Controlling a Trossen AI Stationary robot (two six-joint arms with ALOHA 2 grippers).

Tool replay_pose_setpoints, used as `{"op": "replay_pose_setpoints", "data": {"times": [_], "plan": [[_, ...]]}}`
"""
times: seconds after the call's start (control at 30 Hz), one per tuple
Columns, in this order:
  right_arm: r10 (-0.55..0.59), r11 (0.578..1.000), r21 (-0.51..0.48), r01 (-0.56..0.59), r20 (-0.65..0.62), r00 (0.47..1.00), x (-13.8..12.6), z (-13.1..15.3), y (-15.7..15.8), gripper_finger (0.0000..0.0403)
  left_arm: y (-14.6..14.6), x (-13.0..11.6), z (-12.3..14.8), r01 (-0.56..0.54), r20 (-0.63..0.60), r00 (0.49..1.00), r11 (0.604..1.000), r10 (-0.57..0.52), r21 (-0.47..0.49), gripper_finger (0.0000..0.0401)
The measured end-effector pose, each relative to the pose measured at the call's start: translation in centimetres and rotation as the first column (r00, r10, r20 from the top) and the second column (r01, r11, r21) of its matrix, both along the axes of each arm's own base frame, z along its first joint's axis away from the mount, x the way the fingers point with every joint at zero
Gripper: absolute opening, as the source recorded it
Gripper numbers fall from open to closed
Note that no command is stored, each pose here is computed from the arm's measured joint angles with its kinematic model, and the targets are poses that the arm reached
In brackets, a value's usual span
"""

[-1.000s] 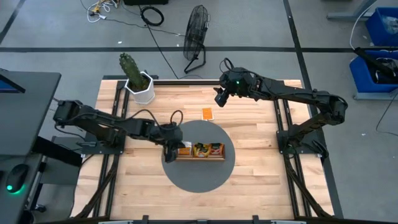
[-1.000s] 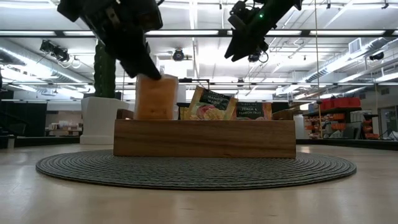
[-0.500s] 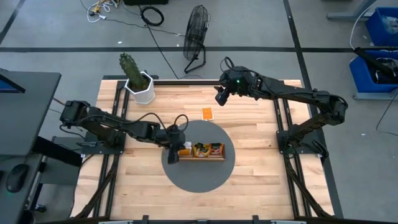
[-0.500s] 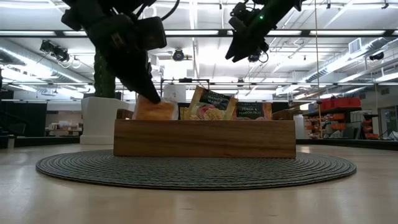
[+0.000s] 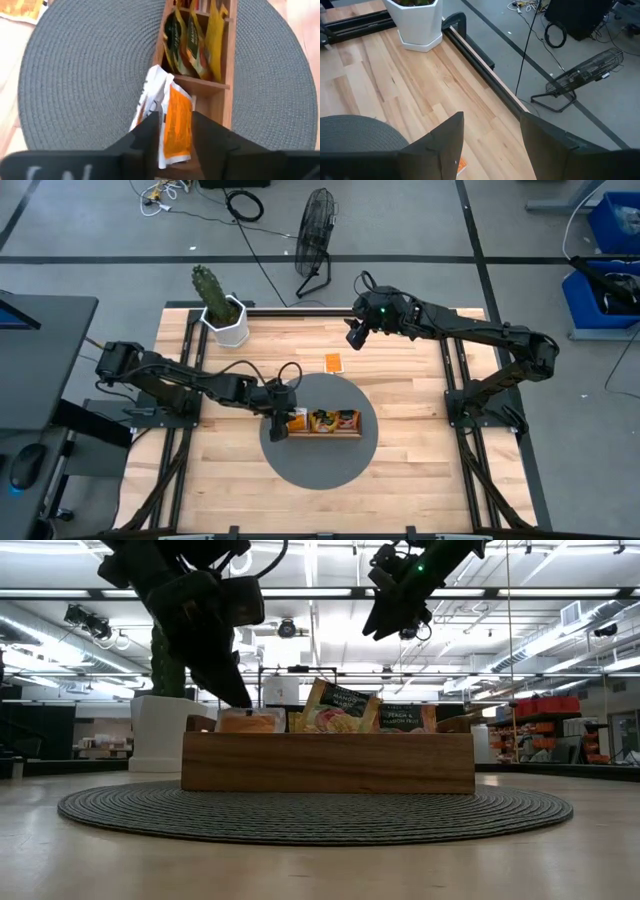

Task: Pick & Place Tea
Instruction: Put the white orange tea bag into the left section of the wooden organizer

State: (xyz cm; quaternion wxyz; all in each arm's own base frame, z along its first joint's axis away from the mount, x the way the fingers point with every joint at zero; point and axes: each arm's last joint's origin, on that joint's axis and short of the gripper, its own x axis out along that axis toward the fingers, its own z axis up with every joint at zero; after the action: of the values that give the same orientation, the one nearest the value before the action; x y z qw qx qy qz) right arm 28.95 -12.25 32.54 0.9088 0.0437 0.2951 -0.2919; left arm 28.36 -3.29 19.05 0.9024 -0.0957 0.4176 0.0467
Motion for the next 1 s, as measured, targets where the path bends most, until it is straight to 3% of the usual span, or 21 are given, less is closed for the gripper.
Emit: {"op": "replay_pose_setpoints", "data": {"times": [0.2, 0.37, 0.5, 0.63, 0.77, 1.0], "plan": [[0.107, 0.993, 0.059, -0.102, -0.071, 0.992, 0.0, -0.9, 0.3, 0.0204, 0.9, -0.6, 1.9, -0.025, 0.068, 0.997, 1.0, 0.026, -0.007, 0.0159], [0.241, 0.969, 0.101, -0.225, -0.191, 0.952, 0.7, -2.9, 0.4, 0.0204, 2.8, -1.7, 4.1, -0.078, 0.144, 0.987, 0.997, 0.077, -0.003, 0.0166], [0.407, 0.913, 0.136, -0.384, -0.263, 0.875, 2.3, -5.3, 0.5, 0.0204, 4.0, -2.7, 5.6, -0.128, 0.196, 0.972, 0.992, 0.129, -0.015, 0.016], [0.509, 0.86, 0.196, -0.47, -0.381, 0.772, 3.7, -8.6, 1.2, 0.0204, 5.0, -3.6, 6.8, -0.171, 0.245, 0.954, 0.985, 0.172, -0.025, 0.0156], [0.573, 0.816, 0.248, -0.522, -0.467, 0.674, 4.9, -11.6, 2.1, 0.0204, 5.6, -4.2, 7.6, -0.198, 0.272, 0.942, 0.98, 0.199, -0.031, 0.0156], [0.592, 0.786, 0.225, -0.576, -0.542, 0.596, 6.6, -14.9, 2.6, 0.0204, 6.0, -4.7, 7.9, -0.217, 0.275, 0.936, 0.976, 0.218, -0.032, 0.0156]]}}
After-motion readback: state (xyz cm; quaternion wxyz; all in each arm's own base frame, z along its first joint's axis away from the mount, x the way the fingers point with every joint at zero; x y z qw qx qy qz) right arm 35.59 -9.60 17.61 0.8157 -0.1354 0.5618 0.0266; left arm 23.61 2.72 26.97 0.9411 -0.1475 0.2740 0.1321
